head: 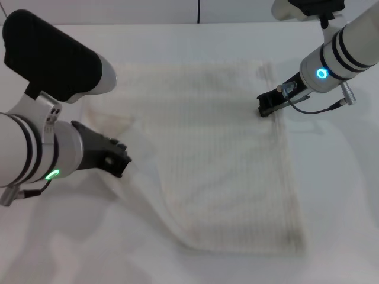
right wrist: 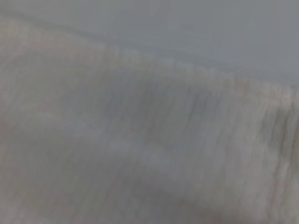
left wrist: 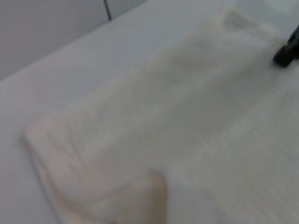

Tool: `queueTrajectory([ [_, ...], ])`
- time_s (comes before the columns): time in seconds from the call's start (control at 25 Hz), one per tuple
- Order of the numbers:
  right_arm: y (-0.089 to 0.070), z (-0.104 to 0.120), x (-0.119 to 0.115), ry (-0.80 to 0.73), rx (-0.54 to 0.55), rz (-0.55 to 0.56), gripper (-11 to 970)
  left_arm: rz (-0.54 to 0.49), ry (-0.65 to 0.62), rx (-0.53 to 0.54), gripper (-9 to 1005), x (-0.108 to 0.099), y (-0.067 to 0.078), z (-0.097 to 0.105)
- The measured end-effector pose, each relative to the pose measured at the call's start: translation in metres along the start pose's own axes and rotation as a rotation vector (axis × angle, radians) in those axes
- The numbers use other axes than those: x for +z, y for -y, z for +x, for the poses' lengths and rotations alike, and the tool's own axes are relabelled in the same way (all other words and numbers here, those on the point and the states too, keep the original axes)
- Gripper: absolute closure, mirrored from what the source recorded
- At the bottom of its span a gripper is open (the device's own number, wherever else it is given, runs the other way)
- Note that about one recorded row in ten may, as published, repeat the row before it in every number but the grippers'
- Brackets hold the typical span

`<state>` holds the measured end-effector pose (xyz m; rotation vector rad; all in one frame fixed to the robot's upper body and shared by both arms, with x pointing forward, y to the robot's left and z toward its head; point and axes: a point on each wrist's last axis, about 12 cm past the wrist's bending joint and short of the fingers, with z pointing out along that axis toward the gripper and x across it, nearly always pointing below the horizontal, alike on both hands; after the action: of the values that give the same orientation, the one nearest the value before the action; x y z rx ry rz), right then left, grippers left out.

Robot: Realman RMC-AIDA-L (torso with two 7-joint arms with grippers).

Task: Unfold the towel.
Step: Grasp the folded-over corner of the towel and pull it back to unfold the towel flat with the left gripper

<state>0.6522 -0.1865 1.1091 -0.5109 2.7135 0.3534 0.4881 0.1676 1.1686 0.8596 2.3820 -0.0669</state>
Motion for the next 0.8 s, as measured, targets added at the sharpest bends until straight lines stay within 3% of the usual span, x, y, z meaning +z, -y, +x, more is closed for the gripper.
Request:
queueTrajectory([
  [0.8,0.000,0.000,0.000,0.002,0.000,0.001,960,-0.021,-0.201,-0.115,833,-0.003,-0.015,0.024],
])
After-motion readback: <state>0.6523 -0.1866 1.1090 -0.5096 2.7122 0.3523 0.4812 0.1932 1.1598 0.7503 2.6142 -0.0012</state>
